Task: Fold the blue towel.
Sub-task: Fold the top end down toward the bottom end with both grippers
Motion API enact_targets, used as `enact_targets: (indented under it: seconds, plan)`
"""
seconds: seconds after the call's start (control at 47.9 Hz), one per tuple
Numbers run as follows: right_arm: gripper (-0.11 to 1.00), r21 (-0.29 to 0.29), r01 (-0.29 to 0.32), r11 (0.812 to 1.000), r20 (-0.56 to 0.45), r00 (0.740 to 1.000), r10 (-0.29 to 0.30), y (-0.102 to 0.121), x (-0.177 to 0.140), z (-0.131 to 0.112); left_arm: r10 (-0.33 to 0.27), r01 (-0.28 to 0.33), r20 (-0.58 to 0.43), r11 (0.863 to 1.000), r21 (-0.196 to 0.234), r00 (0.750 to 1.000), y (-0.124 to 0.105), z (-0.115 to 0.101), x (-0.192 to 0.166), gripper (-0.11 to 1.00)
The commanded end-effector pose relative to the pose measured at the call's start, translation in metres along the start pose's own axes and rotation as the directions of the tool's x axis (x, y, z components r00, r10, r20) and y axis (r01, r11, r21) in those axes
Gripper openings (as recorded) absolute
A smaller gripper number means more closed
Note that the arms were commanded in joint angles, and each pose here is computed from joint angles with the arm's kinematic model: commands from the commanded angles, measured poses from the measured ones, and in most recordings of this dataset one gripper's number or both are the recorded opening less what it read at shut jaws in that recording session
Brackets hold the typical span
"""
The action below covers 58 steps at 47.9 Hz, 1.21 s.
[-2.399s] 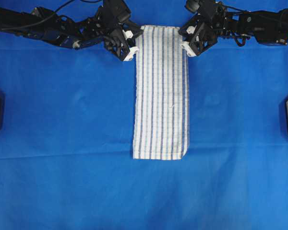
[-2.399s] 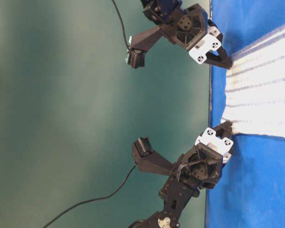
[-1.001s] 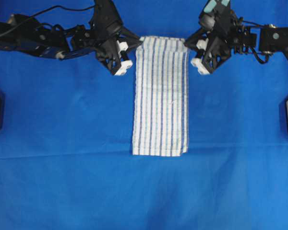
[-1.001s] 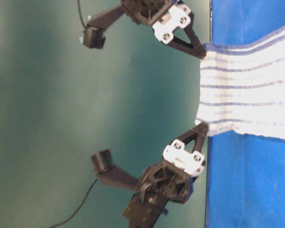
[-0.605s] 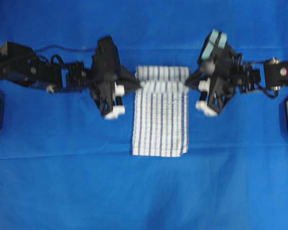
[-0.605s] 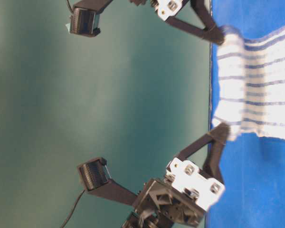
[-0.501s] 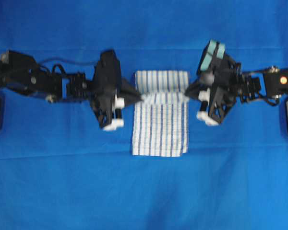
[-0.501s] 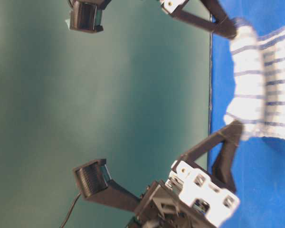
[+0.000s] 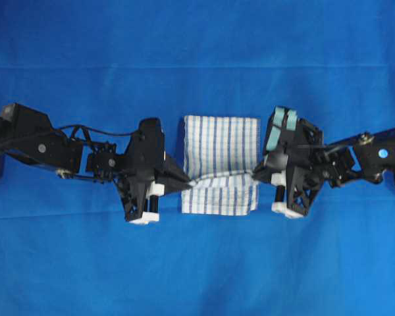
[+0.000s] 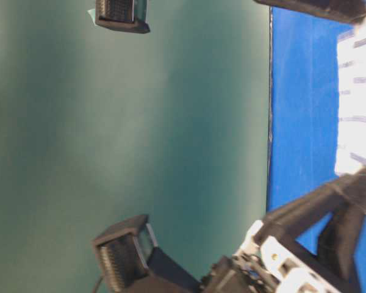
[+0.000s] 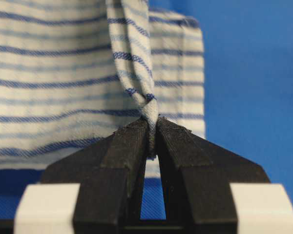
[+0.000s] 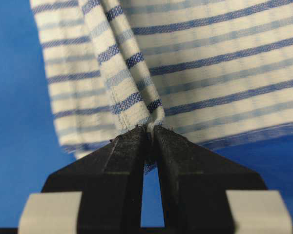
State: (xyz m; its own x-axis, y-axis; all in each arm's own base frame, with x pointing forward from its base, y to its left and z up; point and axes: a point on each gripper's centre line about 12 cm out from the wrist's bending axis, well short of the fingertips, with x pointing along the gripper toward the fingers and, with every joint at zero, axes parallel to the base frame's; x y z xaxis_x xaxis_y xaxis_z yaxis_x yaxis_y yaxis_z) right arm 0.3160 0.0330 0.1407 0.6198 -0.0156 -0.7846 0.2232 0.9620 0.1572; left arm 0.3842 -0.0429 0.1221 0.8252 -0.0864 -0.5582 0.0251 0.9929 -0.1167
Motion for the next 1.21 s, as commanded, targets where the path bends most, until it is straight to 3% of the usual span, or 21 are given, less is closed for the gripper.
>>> enact_targets:
  seconds: [0.0, 0.605, 0.668, 0.855, 0.918, 1.085, 1.189]
  plan:
    - [0.1, -0.002, -0.011, 1.0, 0.019, 1.0, 0.011, 0.005, -0.002, 0.008, -0.005, 0.005, 0.004, 1.0, 0.0, 1.0, -0.002, 0.001, 0.002, 0.04]
    - [0.11, 0.02, -0.005, 1.0, -0.028, 1.0, 0.006, 0.01, 0.017, 0.004, 0.002, -0.002, -0.017, 1.0, -0.006, 1.0, 0.0, -0.005, 0.011, 0.05]
    - [0.13, 0.019, -0.007, 1.0, -0.027, 1.0, 0.007, 0.011, 0.017, 0.004, 0.003, -0.004, -0.017, 1.0, -0.007, 1.0, 0.001, -0.005, 0.012, 0.12]
    - [0.63, 0.011, -0.019, 1.0, -0.021, 1.0, 0.019, 0.016, 0.016, 0.006, 0.005, -0.005, -0.016, 1.0, -0.005, 1.0, 0.001, -0.004, 0.011, 0.65]
    - [0.65, 0.008, -0.027, 1.0, -0.011, 1.0, 0.027, 0.019, 0.014, 0.009, 0.006, -0.006, -0.018, 1.0, -0.006, 1.0, 0.002, -0.005, 0.01, 0.8]
    - [0.61, -0.002, -0.034, 0.999, 0.021, 0.999, 0.034, 0.022, 0.002, 0.018, 0.009, -0.009, -0.023, 1.0, -0.006, 1.0, 0.002, 0.004, 0.0, 0.7]
    - [0.61, -0.004, -0.022, 1.0, 0.049, 0.999, 0.022, 0.02, -0.015, 0.025, 0.017, -0.017, -0.027, 1.0, -0.007, 0.999, 0.005, 0.02, -0.019, 0.69]
